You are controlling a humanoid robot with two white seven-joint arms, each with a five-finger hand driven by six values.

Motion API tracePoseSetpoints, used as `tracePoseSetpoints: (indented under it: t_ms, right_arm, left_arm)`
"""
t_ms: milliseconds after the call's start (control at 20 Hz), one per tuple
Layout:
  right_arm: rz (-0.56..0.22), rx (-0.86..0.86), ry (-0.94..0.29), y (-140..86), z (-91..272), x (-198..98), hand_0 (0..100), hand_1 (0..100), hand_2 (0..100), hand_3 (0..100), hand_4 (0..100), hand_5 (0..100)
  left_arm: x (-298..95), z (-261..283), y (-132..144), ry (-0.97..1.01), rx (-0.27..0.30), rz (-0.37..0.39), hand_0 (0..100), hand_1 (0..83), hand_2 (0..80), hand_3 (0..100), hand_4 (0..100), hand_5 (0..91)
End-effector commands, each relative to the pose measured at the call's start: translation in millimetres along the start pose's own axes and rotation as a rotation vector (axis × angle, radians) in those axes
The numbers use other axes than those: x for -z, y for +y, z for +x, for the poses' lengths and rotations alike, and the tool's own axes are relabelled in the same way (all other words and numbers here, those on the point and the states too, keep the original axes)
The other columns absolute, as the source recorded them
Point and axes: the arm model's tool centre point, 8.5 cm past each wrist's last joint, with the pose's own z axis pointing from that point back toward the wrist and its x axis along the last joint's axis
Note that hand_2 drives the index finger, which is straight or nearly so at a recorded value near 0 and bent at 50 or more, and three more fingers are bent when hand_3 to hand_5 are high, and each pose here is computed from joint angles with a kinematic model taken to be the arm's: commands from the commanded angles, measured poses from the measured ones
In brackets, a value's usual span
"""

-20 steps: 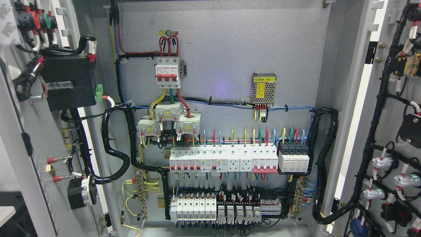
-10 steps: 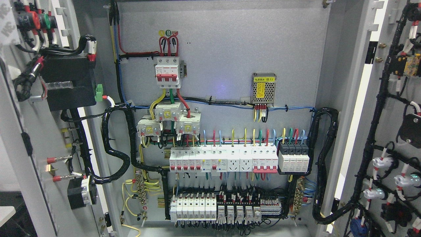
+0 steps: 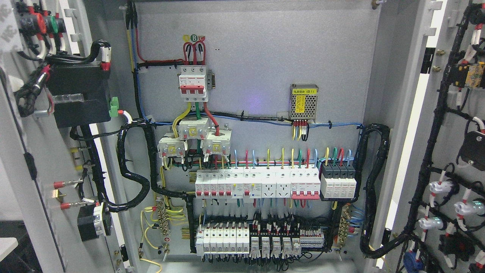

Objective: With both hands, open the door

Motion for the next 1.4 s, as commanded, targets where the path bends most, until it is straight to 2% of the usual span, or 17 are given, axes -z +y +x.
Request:
tracePoseSetpoints:
  t_ms: [0,250,551,1152,1352]
  right_arm:
    - [0.023,-0.043,0.014,-13,4,4,38,0,0,0,0,0]
    - [-0.022,-0.053,0.003,-28,9,3,38,0,0,0,0,0]
    - [-0.036,-0.073,0.006,-34,10,2,38,0,0,0,0,0]
    - [-0.069,-0.107,0.011,-46,13,-4,38,0,0,0,0,0]
    - [-0.096,-0.094,0.022,-49,10,-9,38,0,0,0,0,0]
  left_arm:
    - [9,66,8,-0.464,0.095,0.059,0,0.0,0.0,0,0,0.0]
    - [5,71,23,-0.51,0.132,0.098,0,0.0,0.0,0,0,0.0]
    - [-1,75,39,-0.532,0.173,0.136,0,0.0,0.0,0,0,0.0]
    - [-13,81,54,-0.567,0.213,0.178,0,0.0,0.0,0,0,0.0]
    - [-21,85,68,-0.558,0.232,0.196,0,0.0,0.0,0,0,0.0]
